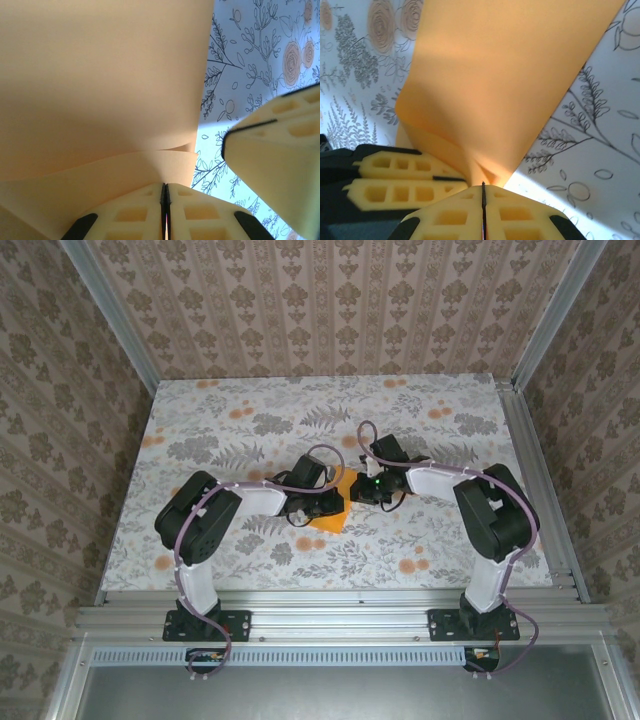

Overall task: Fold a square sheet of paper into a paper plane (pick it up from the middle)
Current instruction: Fold the triangle a second time at the center of the table.

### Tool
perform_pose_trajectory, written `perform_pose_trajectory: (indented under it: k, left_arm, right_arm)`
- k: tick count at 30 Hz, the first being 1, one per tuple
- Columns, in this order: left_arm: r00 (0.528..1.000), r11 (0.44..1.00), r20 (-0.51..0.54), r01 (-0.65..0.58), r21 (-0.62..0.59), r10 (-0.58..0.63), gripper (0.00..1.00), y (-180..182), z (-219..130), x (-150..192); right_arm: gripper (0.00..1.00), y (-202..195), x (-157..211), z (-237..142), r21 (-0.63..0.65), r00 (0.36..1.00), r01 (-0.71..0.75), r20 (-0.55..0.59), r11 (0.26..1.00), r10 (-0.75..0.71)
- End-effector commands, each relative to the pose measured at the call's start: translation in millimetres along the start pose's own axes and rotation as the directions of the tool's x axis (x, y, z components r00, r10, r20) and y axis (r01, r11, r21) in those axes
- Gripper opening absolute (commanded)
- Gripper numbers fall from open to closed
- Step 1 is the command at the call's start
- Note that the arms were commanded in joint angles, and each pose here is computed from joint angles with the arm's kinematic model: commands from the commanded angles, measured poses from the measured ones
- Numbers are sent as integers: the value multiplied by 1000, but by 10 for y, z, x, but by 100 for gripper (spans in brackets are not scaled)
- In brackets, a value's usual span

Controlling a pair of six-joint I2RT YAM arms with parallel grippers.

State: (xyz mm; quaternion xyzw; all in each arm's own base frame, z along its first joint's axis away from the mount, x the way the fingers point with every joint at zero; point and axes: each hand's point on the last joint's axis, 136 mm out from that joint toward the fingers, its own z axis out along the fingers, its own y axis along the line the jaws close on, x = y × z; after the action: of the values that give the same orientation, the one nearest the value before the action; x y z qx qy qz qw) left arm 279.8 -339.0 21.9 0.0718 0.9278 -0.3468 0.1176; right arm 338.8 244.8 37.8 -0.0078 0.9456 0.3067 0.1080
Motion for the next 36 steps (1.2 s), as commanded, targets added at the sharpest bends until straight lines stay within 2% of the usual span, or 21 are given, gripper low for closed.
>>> perform_pose_trajectory:
  k: [1, 17, 25, 31, 36]
  left_arm:
    - [1000, 997, -15, -2, -80, 1, 12, 265, 61, 103]
    - [1000, 999, -5, 2, -40, -2, 11, 184, 58, 78]
    - [1000, 1000, 9, -8, 0, 8, 11, 47, -24, 26]
    - [999, 997, 33, -26, 74, 23, 17, -228, -204, -73]
    - [999, 996, 32, -46, 70, 44, 18, -275, -326, -69]
  right_arm:
    - [10, 98, 129, -34, -35, 999, -20, -28, 999, 19]
    - [7, 32, 152, 230, -47, 996, -55, -68, 997, 51]
    - [6, -184, 249, 265, 49, 994, -40, -96, 998, 44]
    - [6, -298, 312, 291, 92, 993, -37, -111, 995, 47]
    - [5, -334, 341, 308, 108, 992, -28, -123, 994, 41]
